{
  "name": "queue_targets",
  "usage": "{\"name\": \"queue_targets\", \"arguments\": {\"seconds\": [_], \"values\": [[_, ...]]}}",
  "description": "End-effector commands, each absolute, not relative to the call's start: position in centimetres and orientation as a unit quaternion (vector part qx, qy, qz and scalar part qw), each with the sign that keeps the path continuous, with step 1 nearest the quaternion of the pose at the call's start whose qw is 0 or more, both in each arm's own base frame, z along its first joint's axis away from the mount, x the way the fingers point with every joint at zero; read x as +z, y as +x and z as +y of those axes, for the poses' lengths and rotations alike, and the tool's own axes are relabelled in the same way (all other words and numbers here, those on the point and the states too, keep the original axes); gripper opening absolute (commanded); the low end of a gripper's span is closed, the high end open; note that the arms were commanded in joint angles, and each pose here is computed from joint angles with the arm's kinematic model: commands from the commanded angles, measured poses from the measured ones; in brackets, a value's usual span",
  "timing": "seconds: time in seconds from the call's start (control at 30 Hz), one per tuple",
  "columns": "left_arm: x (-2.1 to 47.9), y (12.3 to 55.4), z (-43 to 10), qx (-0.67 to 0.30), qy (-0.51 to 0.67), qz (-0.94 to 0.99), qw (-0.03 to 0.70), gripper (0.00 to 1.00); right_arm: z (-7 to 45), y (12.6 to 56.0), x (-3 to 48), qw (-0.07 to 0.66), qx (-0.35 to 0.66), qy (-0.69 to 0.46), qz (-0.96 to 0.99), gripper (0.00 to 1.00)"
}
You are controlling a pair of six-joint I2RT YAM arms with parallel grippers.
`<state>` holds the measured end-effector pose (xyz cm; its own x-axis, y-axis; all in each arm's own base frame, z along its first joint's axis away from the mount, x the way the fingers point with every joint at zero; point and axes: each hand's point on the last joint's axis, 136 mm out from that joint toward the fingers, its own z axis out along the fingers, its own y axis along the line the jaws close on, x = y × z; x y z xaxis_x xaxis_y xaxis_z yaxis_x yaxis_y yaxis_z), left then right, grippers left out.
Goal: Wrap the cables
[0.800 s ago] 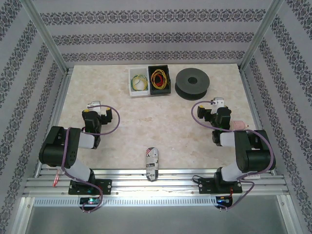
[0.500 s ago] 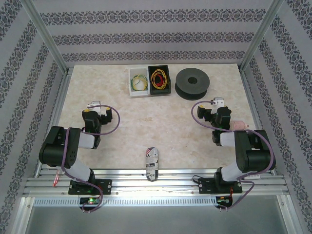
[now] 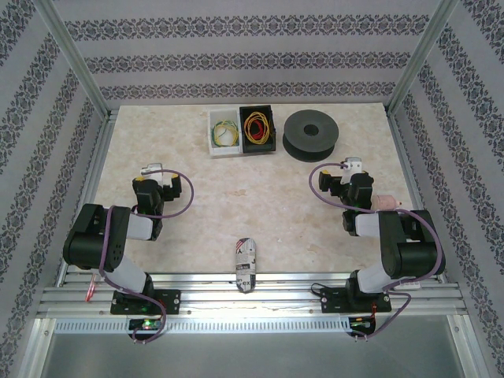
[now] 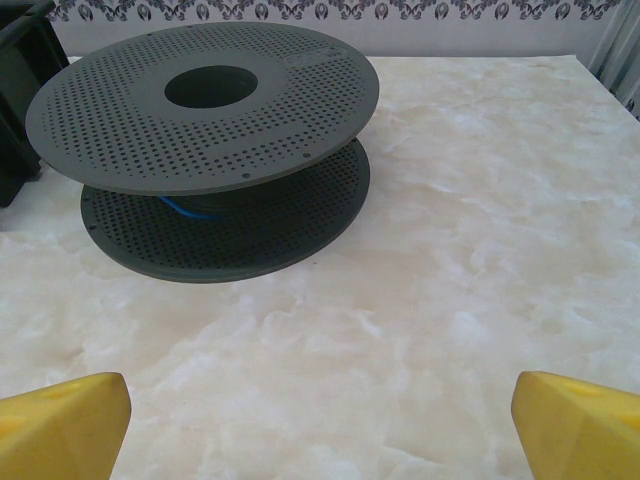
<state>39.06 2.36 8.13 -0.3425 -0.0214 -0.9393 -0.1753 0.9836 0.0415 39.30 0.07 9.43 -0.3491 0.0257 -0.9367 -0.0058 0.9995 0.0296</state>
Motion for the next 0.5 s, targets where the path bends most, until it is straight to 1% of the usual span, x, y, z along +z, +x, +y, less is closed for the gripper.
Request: {"name": "queue_targets", "arguments": {"seconds": [0.0,0.23,0.33,0.4,0.43,0.47], "values": [[9.0,39.7,2.7,0.068,-0.061,0.808,0.582,0.99,0.4,39.9,10.5,0.585,0.017,0.006,0.811,0.98],[9.0,39.7,2.7,0.069,-0.06,0.808,0.582,0.99,0.3,39.9,10.4,0.585,0.016,0.008,0.811,0.98],[9.5,39.6,3.1,0.079,-0.07,0.806,0.582,0.99,-0.3,40.0,11.2,0.588,0.007,0.024,0.809,0.98],[10.6,39.8,2.8,0.078,-0.061,0.811,0.577,1.0,-0.4,39.9,12.0,0.564,0.005,0.03,0.825,0.98],[11.1,40.0,2.8,0.077,-0.062,0.821,0.562,0.99,-0.6,39.8,12.4,0.552,0.004,0.038,0.833,0.98],[11.4,39.9,2.9,0.074,-0.074,0.841,0.53,0.99,-0.7,39.7,13.0,0.539,0.004,0.041,0.841,0.98]]}}
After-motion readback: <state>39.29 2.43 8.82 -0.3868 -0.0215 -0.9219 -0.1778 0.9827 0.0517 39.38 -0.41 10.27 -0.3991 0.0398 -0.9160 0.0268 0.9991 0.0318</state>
